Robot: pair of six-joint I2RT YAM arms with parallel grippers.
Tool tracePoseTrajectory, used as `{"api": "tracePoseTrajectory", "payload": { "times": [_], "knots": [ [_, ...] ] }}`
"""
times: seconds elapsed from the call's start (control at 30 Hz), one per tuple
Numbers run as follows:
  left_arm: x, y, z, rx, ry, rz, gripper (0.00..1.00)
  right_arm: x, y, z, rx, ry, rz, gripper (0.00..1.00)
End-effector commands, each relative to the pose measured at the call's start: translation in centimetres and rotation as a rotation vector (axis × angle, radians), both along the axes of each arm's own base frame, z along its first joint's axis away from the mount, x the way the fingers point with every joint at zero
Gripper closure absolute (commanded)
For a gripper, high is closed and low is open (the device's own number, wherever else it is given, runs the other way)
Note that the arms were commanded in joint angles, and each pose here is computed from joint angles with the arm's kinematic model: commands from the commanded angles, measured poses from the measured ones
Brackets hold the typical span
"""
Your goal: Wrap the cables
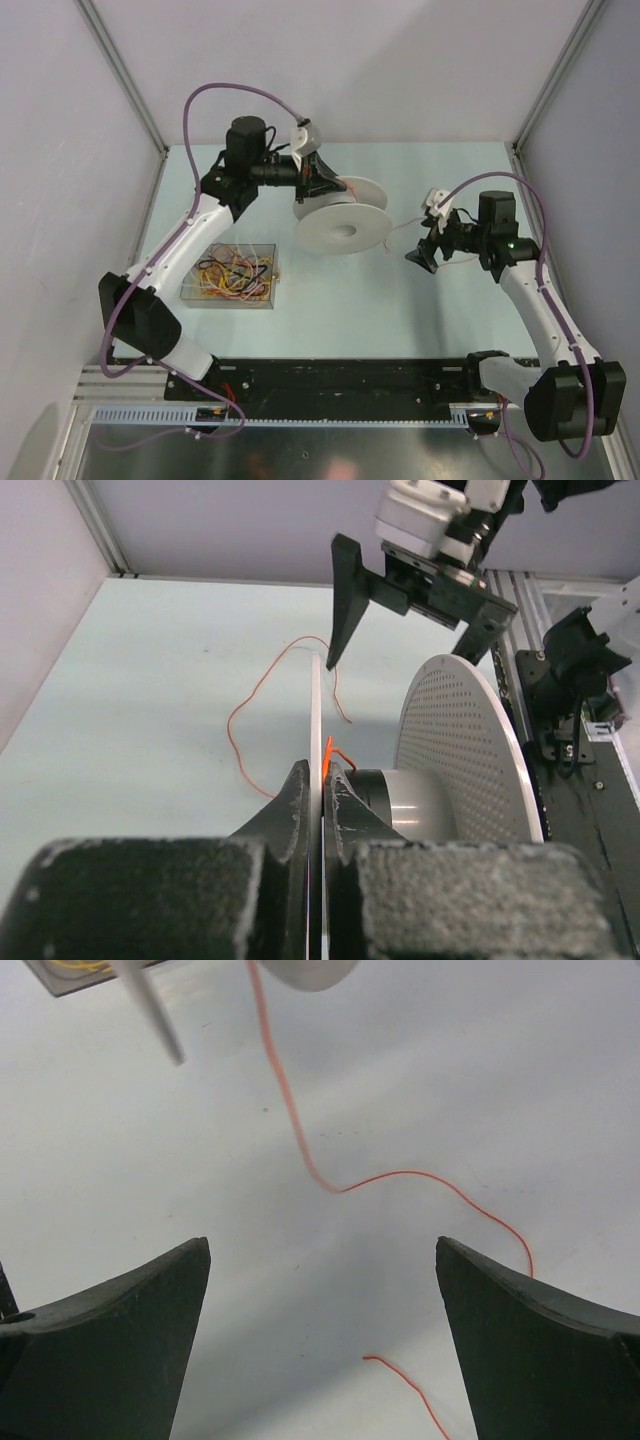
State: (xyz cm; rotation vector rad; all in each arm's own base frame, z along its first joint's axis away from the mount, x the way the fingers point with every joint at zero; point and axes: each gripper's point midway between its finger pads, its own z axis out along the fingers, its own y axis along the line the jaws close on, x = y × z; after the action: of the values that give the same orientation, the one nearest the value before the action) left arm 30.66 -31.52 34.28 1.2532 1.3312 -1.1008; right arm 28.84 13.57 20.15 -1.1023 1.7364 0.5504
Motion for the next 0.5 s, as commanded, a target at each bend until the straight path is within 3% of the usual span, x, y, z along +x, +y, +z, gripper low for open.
{"api": "tracePoseTrajectory", "payload": {
  "times": [0.0, 0.47],
  "knots": [
    [-1.2, 0.6, 5.9, -0.085, -0.066, -0.015, 1.00, -1.3, 1.0, 1.7, -0.005, -0.090, 0.135, 0.01],
    [-1.7, 0.8, 10.0, -0.137, -0.022, -0.003, 1.00, 3.9, 2.9, -2.7, -0.013, -0.232, 0.187, 0.04]
  ]
}}
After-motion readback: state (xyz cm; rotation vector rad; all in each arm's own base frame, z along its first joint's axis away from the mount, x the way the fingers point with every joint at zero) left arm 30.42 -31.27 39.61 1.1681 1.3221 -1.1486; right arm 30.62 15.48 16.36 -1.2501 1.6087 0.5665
